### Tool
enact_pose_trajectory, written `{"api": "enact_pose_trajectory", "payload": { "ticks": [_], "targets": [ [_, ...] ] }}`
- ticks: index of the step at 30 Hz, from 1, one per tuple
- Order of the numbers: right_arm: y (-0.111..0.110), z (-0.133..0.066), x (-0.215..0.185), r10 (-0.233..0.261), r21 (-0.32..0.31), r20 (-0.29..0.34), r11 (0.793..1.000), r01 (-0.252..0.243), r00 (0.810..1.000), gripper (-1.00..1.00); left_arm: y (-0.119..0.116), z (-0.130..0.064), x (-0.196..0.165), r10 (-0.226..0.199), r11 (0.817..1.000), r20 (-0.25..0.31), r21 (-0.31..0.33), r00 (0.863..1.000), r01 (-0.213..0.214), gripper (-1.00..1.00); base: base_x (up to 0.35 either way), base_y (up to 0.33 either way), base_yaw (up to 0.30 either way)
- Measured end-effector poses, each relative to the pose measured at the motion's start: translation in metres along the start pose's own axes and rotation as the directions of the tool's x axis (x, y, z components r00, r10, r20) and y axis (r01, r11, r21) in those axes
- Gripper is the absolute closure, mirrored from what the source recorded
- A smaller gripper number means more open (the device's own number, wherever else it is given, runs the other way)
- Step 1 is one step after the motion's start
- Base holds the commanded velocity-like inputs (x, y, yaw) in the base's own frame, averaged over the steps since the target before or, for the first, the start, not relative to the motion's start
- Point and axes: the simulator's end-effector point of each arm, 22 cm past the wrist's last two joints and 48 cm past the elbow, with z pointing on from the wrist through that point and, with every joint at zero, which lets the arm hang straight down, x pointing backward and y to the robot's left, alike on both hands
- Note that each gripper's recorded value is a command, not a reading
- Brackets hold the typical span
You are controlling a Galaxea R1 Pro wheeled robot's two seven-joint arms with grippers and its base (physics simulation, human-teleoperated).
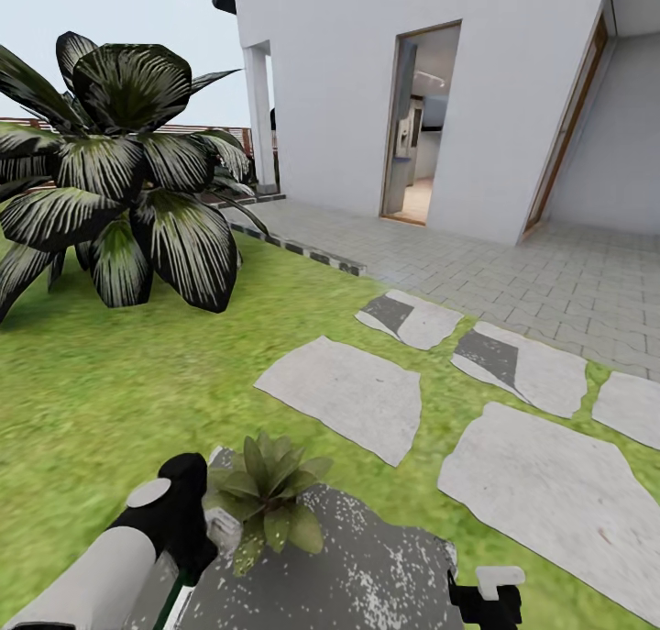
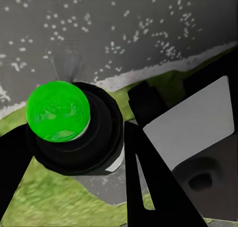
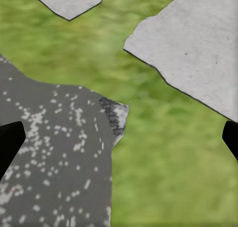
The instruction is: Pick up the pesticide atomizer in the garden and spray insectifuge to fully cover both potted plants in the garden.
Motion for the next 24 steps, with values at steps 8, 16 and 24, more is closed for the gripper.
{"api": "enact_pose_trajectory", "payload": {
  "ticks": [8,16,24],
  "targets": [
    [0.000,0.000,0.000,0.000,0.000,0.000,1.000,0.000,1.000,-1.00,0.006,-0.024,-0.019,0.004,1.000,0.064,-0.032,0.998,-0.002,1.00,0.076,0.045,0.000],
    [0.000,0.000,0.000,0.000,0.000,0.000,1.000,0.000,1.000,-1.00,0.003,-0.015,-0.012,0.007,1.000,0.049,-0.021,0.999,-0.006,1.00,0.033,0.011,0.000],
    [0.000,0.000,0.000,0.000,0.000,0.000,1.000,0.000,1.000,-1.00,0.001,-0.013,-0.012,0.007,1.000,0.044,-0.014,0.999,-0.006,1.00,0.166,0.000,0.000]
  ]
}}
